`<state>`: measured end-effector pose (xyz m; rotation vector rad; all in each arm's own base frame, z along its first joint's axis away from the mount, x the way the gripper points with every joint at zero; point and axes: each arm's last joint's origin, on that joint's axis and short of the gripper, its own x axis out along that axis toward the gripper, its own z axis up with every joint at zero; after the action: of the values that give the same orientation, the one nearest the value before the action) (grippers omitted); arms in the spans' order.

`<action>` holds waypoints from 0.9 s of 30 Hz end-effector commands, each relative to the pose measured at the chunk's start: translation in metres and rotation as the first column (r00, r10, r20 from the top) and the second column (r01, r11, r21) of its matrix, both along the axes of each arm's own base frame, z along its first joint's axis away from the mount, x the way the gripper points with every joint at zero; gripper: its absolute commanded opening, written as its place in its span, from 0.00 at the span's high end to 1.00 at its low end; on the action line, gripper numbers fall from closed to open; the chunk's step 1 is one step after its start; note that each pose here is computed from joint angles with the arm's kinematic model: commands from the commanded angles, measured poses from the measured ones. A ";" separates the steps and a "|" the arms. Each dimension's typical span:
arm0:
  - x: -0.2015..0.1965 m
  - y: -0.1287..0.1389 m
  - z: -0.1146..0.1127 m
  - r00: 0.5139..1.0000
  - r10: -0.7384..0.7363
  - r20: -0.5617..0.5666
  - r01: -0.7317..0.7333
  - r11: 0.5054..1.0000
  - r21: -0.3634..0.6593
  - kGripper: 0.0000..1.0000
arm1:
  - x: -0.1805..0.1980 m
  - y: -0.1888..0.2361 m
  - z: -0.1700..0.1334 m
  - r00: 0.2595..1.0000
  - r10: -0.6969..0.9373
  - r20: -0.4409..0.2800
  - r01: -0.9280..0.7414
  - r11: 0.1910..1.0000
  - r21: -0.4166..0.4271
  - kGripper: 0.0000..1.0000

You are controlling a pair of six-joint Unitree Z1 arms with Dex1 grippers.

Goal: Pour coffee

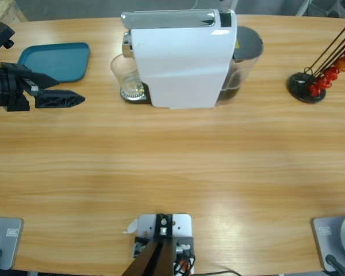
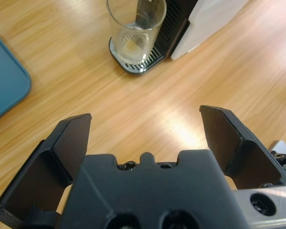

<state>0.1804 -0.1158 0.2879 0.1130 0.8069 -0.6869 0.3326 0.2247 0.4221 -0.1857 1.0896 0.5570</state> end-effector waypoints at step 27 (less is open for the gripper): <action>-0.006 0.002 -0.013 0.999 -0.011 -0.033 0.012 0.999 0.044 0.00 | -0.004 0.002 -0.021 0.998 -0.016 -0.064 0.011 0.997 -0.071 1.00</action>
<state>0.1804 -0.1158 0.2879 0.1145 0.8065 -0.6875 0.3320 0.2232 0.4115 -0.2093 1.1288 0.5256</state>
